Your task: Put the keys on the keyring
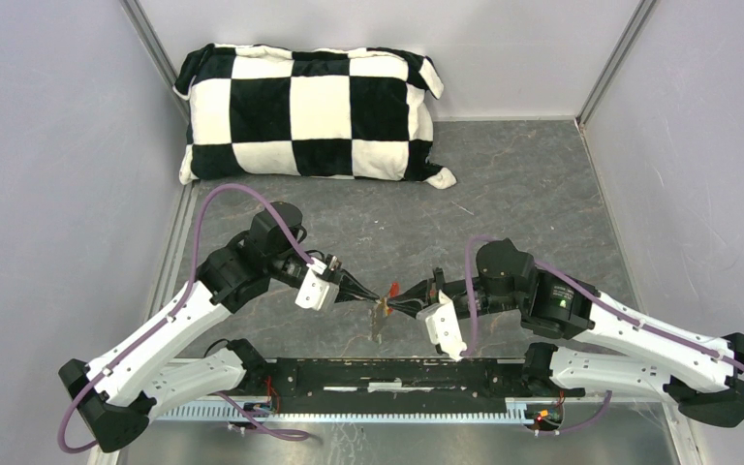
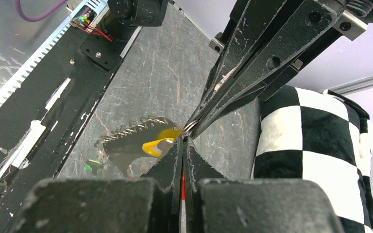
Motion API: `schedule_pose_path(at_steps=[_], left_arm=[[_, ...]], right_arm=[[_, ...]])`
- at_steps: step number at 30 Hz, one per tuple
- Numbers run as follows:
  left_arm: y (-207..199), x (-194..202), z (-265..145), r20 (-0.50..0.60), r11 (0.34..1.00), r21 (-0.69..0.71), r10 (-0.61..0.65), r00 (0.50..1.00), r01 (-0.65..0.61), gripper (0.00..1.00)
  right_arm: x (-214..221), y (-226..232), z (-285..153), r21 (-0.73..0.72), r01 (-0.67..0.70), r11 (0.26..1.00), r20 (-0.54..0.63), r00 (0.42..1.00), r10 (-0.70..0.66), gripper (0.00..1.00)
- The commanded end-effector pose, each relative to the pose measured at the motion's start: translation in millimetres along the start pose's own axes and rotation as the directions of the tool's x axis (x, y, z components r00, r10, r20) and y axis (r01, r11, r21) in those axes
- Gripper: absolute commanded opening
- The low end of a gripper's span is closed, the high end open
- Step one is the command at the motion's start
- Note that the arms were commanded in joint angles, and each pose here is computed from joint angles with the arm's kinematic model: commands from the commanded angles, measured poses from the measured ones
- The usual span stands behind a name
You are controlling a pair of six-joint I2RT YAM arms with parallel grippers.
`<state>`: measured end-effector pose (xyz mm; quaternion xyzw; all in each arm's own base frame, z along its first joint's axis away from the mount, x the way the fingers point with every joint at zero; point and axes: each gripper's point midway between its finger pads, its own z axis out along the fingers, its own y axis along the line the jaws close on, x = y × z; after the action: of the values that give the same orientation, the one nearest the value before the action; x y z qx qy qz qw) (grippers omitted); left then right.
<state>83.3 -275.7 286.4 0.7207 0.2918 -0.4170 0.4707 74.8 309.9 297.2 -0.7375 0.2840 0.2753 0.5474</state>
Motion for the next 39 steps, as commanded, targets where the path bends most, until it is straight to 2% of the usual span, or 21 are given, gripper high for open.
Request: schedule_pose_path(at_steps=[1,15,39], left_arm=[[4,-8,-2,0.023,0.999,-0.018,0.03,0.999,-0.03,0.02],[-1,-4,-2,0.011,1.0,-0.007,0.024,1.0,-0.024,0.02],[2,-1,-2,-0.001,1.0,-0.019,0.019,1.0,-0.019,0.02]], right_arm=[[-13,-12,2,0.032,0.033,0.999,0.044,0.998,-0.034,0.01],[-20,-23,-1,0.088,0.045,0.995,0.064,0.997,-0.051,0.01],[-28,-17,-2,0.052,0.036,0.998,0.099,0.994,-0.041,0.01]])
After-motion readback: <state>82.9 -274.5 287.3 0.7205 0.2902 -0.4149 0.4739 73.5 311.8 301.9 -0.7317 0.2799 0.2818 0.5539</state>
